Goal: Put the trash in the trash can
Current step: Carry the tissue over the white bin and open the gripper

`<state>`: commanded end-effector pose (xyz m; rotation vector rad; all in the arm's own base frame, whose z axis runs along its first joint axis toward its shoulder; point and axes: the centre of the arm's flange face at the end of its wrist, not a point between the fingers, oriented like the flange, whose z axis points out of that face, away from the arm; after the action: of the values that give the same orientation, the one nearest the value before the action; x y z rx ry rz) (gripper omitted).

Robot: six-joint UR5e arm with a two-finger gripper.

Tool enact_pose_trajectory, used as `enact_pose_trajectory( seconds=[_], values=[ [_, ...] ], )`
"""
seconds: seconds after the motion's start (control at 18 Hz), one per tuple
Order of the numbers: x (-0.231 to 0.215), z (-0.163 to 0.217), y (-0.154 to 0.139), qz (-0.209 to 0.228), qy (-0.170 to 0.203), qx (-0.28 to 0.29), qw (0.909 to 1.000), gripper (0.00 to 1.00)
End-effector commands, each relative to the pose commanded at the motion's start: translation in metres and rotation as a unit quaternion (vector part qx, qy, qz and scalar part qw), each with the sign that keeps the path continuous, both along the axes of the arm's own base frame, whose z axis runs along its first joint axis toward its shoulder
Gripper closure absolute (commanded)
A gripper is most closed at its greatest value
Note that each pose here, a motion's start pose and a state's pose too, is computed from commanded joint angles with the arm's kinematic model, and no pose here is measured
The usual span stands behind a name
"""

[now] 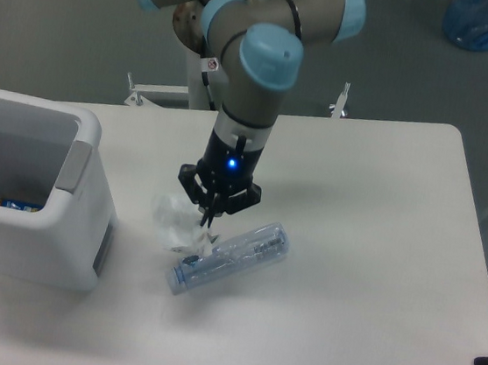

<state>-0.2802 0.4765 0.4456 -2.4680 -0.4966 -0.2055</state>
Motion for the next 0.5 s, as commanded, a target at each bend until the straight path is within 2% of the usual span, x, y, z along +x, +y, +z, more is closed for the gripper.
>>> enact_pose_trajectory(
  seconds=[0.22,0.5],
  values=[
    [0.025,0.048,0.002,0.001,-0.002,0.046,0.9989,1.0],
    [0.069,0.083,0.029,-0.015,-0.005,0.066,0.9977,1.0]
  ],
)
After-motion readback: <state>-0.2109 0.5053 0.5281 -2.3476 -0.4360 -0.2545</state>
